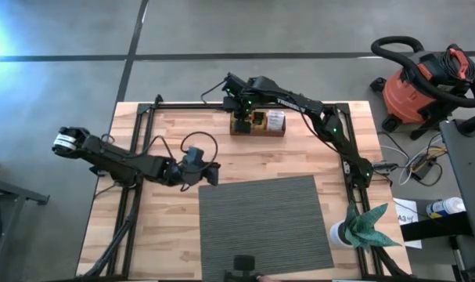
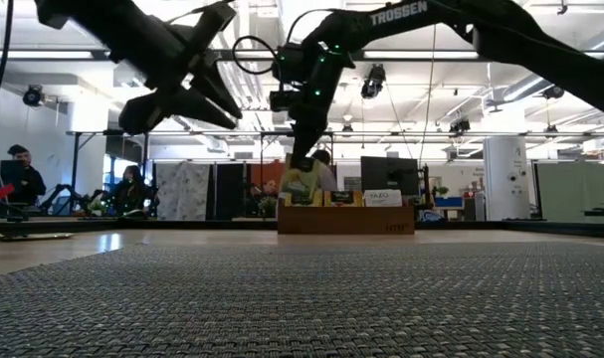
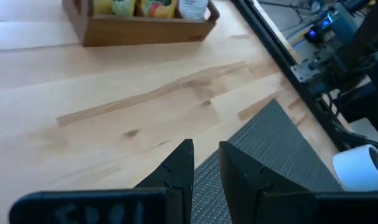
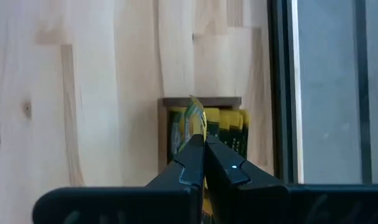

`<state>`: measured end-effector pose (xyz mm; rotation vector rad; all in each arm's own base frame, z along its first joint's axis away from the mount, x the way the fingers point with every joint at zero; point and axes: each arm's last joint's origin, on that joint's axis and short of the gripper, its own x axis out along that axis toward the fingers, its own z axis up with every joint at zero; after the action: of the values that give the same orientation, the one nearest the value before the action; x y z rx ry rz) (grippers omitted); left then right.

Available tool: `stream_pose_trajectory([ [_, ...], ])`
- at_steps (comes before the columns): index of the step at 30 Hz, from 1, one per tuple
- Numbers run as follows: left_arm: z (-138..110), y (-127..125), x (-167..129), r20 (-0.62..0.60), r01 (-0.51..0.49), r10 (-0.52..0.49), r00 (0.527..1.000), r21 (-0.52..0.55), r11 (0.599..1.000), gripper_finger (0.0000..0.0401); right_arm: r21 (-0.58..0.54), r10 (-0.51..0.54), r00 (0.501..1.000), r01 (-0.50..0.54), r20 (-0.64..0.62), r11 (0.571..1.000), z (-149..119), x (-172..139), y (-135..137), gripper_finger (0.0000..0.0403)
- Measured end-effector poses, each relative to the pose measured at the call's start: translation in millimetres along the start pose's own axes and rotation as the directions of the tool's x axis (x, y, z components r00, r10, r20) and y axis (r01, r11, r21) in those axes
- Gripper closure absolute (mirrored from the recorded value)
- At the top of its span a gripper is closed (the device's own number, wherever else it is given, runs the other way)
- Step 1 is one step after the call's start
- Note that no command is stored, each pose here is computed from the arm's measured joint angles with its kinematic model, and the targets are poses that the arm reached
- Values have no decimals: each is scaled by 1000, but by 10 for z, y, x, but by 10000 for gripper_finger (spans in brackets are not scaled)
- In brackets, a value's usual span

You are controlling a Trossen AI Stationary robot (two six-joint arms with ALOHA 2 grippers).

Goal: Pick & Place Tea
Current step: Put the yellow tea bag into the left section of the wooden organizer

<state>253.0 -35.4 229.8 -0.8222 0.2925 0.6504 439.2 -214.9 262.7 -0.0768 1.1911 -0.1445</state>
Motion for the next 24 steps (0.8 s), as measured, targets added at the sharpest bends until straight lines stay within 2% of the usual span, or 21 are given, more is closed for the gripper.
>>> stream_pose_trajectory([
  [9, -74, 70, -18, 1, -28, 28, 1000, -17, 999, 330, -18, -28, 998, 27, -53, 999, -46, 76, 3, 394],
  [24, -87, 91, -14, -2, -34, 34, 999, -3, 999, 330, -14, -3, 993, 2, -114, 1000, -167, 344, 50, 394],
])
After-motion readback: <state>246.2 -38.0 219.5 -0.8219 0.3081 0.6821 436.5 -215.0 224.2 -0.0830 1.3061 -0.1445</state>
